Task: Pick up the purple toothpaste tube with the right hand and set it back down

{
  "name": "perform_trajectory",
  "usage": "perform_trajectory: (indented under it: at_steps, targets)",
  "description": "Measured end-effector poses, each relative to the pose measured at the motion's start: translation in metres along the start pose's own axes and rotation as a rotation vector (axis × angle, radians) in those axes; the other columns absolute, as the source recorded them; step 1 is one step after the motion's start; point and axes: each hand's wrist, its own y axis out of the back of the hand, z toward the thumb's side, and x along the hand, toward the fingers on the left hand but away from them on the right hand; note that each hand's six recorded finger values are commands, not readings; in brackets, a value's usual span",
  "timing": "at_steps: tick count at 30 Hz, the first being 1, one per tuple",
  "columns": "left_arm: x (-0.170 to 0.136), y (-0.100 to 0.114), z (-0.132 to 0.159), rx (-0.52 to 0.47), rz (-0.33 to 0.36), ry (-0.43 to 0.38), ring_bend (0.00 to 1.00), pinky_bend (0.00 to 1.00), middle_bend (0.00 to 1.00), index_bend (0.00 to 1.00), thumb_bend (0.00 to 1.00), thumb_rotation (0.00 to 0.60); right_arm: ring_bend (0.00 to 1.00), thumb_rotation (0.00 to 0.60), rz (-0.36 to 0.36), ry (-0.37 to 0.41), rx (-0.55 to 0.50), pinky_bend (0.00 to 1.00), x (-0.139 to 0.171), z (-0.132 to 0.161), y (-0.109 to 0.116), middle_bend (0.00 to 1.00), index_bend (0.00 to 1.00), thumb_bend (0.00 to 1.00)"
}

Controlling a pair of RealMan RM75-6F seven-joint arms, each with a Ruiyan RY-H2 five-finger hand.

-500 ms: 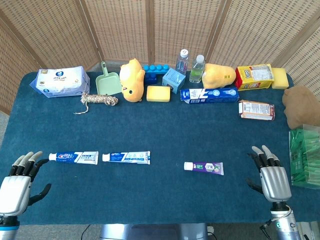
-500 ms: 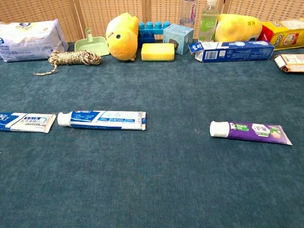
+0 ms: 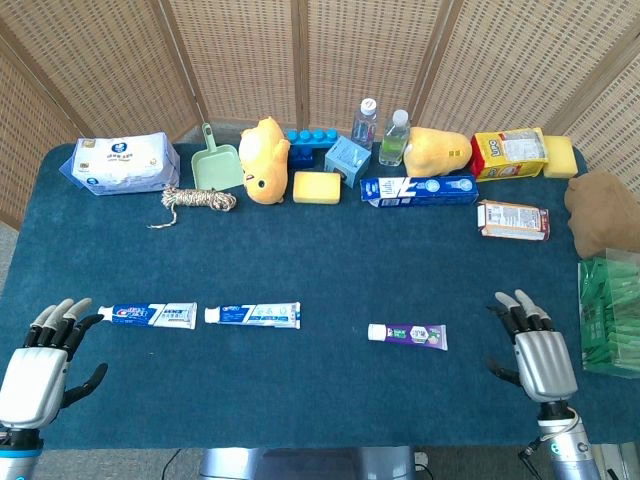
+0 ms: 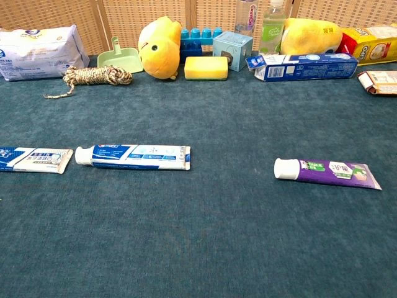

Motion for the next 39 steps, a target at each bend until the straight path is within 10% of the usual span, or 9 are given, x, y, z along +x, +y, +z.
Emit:
perform_trajectory:
  at_steps: [16,39]
  targets:
    - [0.017,0.012,0.008,-0.035,-0.013,-0.067,0.1,0.1,0.14,0.22,0.24,0.6,0.11,0.6,0.164,0.122,-0.034,0.21,-0.027,0.059,-0.047,0.2,0.24,0.13]
    - [0.02,0.006,0.009,-0.031,-0.032,-0.065,0.1,0.1,0.13,0.22,0.24,0.6,0.11,0.6,0.189,0.13,0.081,0.21,-0.067,0.065,-0.093,0.2,0.24,0.12]
